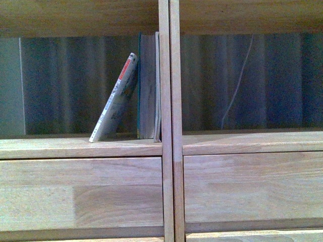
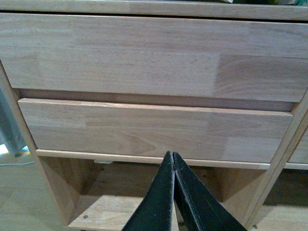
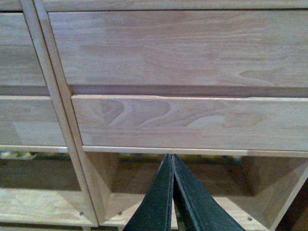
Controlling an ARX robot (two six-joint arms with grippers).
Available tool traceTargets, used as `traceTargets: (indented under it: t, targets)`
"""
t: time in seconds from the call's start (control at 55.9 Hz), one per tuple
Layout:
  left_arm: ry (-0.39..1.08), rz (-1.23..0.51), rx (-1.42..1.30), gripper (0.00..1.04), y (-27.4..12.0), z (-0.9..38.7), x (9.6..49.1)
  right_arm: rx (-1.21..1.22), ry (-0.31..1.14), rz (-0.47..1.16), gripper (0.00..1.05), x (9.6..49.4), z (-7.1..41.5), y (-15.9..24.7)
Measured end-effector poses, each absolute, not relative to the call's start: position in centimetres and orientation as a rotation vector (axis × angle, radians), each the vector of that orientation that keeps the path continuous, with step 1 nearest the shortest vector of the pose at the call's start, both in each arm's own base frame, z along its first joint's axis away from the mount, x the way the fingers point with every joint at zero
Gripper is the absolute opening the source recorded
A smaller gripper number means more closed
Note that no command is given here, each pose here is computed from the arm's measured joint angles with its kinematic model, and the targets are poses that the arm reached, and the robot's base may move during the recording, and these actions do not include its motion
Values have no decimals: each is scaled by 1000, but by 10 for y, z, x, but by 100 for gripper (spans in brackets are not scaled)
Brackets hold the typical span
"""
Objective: Organize books on shelf
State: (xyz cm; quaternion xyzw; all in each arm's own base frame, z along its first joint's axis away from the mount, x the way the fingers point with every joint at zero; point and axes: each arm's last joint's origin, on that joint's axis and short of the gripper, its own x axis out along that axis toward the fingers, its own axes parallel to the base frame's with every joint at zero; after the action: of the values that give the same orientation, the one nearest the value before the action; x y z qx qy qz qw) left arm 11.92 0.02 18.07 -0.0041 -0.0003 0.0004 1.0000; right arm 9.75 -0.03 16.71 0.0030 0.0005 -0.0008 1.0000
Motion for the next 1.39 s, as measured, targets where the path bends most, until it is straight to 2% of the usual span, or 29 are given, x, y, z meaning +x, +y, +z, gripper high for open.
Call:
traceTargets:
  t: [0.876,0.912,1.091,1.395]
  targets:
    - [-7,2,-7,3,0,167,97,6,-5,-1,3,97,168,0]
    - [-7,1,-7,3,0,167,97,5,-5,0,6,97,168,0]
    - [-7,2,-7,40,0,167,97,4,-5,0,42,97,168,0]
    - [-7,2,-7,89,0,167,97,5,-5,0,89,97,168,0]
